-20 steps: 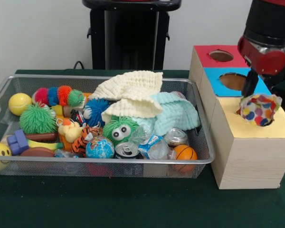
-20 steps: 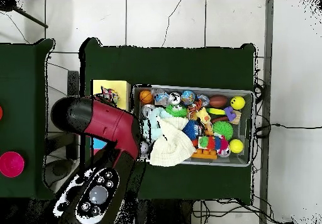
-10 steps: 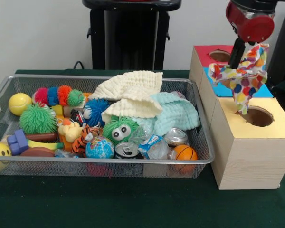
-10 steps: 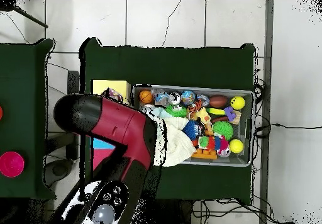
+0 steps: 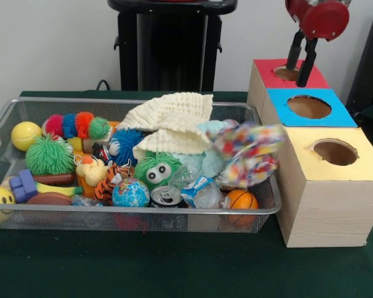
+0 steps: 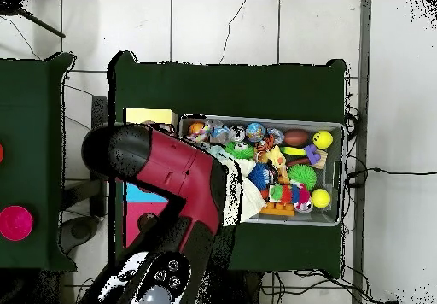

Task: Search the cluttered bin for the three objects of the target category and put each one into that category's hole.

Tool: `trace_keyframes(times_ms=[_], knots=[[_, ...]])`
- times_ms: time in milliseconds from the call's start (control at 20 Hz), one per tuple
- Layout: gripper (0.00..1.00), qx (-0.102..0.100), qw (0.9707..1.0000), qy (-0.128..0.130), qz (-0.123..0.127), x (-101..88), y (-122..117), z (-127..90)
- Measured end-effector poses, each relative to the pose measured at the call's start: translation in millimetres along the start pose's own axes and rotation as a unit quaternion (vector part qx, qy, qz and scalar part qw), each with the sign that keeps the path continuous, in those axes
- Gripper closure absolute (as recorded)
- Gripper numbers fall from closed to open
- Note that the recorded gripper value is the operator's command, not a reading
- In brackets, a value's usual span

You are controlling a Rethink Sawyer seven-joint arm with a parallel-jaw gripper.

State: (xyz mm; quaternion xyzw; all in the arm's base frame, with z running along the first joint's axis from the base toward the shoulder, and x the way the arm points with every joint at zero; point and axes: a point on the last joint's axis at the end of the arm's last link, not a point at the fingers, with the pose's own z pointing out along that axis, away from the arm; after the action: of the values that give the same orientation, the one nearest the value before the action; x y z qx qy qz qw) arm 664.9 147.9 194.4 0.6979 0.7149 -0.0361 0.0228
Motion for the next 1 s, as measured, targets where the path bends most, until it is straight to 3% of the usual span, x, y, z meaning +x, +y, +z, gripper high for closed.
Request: trace_keyframes(times_ms=[850,1000], knots=[[0.0,0.0,1.0,0.0,0.0,-0.3,0.0,0.4],[0.0,0.002,1.0,-0.003,0.003,-8.3,0.4,1.5]])
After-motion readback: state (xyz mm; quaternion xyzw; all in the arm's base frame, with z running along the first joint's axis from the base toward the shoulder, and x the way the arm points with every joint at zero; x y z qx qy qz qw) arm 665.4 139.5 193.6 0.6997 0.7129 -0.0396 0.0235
